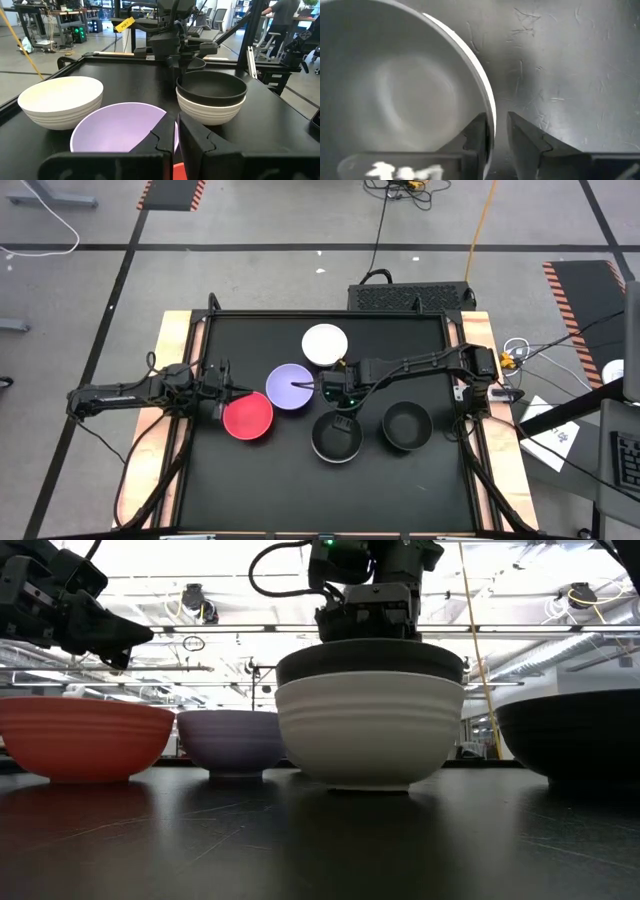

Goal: Nest bowls inside each other
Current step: Stack the top black bowl on top of the white bowl, then stack the orange bowl on the top black bowl

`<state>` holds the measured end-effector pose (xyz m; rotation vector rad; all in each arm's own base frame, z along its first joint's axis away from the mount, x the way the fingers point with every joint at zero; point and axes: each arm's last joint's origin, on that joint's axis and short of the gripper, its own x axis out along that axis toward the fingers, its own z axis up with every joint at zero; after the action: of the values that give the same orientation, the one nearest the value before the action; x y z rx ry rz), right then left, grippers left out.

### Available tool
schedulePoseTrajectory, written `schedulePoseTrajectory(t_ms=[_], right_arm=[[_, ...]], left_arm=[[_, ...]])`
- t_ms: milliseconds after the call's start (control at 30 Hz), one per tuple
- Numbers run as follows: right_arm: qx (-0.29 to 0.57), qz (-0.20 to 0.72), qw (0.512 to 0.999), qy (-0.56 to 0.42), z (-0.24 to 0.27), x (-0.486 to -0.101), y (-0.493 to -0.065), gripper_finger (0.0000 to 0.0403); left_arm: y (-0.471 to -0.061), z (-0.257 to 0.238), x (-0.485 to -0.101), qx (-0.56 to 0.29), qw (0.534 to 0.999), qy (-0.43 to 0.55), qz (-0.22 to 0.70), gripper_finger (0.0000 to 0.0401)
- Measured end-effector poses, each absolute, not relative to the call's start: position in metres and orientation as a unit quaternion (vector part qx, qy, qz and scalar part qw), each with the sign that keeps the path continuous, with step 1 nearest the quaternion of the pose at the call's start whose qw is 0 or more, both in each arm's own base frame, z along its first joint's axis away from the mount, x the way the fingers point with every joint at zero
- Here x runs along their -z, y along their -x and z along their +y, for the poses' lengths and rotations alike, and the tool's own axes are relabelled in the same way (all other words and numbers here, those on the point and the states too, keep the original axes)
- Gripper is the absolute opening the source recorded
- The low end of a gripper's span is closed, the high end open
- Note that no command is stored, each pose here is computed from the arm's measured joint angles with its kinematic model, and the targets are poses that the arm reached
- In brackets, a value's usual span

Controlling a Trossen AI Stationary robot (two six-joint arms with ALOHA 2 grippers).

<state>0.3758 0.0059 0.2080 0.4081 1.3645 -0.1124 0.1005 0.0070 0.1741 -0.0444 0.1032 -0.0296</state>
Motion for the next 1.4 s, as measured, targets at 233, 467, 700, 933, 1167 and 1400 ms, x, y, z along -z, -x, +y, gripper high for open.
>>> schedulePoseTrajectory(t_ms=[233, 467, 700, 933, 1167, 1400], right_arm=[[0.048, 0.619, 0.762, -0.187, 0.008, -0.21, -0.376, 0.0091], [0.049, 0.613, 0.765, -0.191, 0.008, -0.211, -0.378, 0.0132], [0.051, 0.613, 0.765, -0.194, 0.008, -0.211, -0.378, 0.0154], [0.049, 0.611, 0.767, -0.191, 0.007, -0.215, -0.376, 0.0155], [0.06, 0.563, 0.809, -0.16, 0.005, -0.254, -0.361, 0.0155], [0.061, 0.493, 0.86, -0.116, 0.004, -0.295, -0.346, 0.0149]], left_arm=[[-0.101, 0.007, -0.174, 0.015, 0.998, 0.024, 0.051, 0.0026], [-0.101, 0.007, -0.174, 0.015, 0.998, 0.025, 0.051, 0.0026], [-0.1, 0.007, -0.173, 0.015, 0.998, 0.026, 0.055, 0.0026], [-0.1, 0.007, -0.173, 0.014, 0.998, 0.026, 0.055, 0.0026], [-0.1, 0.007, -0.174, 0.014, 0.998, 0.024, 0.052, 0.0026], [-0.101, 0.007, -0.176, 0.014, 0.999, 0.024, 0.044, 0.0026]])
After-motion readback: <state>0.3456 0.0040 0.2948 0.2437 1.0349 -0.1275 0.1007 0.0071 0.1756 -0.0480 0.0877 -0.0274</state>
